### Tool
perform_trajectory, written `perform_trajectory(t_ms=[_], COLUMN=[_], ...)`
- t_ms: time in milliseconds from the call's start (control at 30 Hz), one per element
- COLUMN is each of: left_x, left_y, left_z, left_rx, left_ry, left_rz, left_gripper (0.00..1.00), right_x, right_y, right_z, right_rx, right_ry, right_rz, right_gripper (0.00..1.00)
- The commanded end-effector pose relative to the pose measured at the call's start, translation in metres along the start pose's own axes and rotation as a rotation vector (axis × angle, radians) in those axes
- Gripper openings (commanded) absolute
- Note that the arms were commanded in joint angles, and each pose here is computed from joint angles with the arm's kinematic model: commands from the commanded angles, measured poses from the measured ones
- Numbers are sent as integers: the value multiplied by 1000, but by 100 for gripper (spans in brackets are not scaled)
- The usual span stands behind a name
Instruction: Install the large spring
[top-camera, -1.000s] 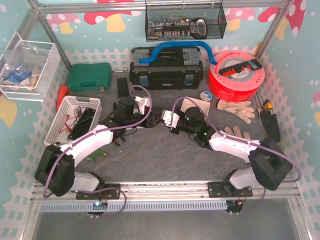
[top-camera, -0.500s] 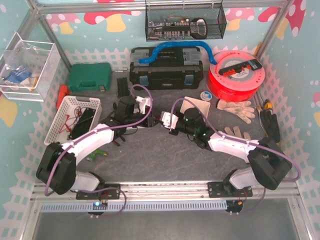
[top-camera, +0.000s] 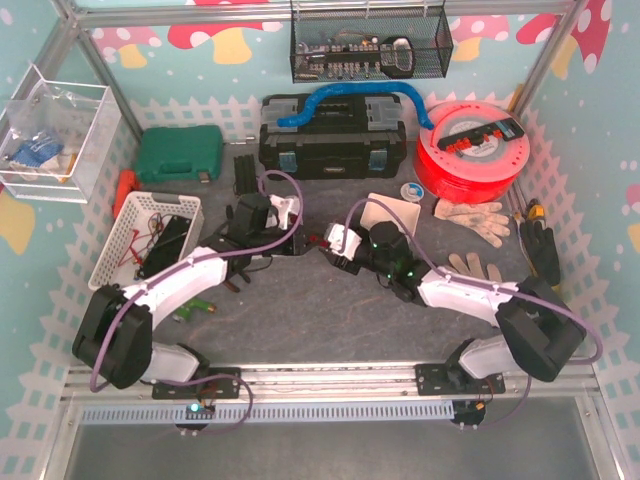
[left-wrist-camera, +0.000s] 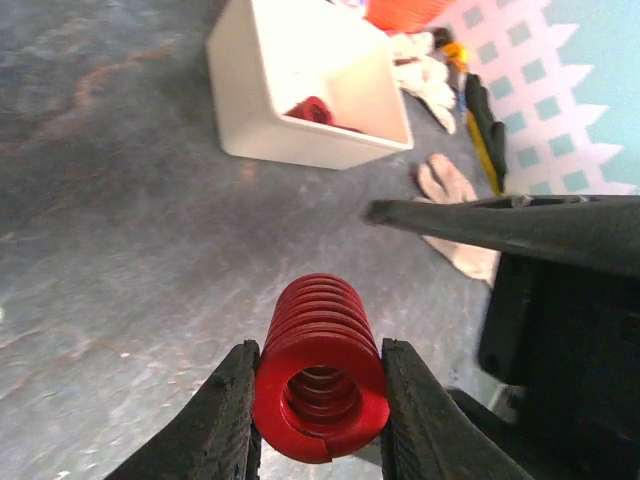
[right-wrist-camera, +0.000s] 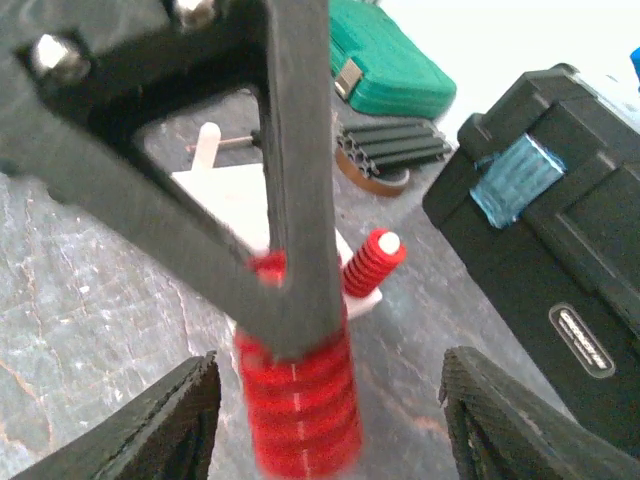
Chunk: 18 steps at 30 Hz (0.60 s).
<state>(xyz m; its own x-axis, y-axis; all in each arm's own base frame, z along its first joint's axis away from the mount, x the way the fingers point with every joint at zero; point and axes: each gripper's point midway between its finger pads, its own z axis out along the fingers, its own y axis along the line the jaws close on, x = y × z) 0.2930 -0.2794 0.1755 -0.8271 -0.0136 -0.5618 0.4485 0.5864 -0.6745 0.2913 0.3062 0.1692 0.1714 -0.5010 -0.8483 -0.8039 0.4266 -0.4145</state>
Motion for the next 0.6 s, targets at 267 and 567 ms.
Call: perform_trajectory(t_ms=[267, 567], left_x=[-50, -76], left_y=[72, 135], left_z=[-41, -83], left_rx=[-414, -732], left_ry=[-151, -177], left_rz=[0, -49], left_gripper=[0, 0], right_x=[-9, 2], right_y=[-33, -55], right_z=[-53, -81], right_rx=[221, 393], right_ry=[-47, -52], right_rz=[374, 528], right_gripper=[100, 100])
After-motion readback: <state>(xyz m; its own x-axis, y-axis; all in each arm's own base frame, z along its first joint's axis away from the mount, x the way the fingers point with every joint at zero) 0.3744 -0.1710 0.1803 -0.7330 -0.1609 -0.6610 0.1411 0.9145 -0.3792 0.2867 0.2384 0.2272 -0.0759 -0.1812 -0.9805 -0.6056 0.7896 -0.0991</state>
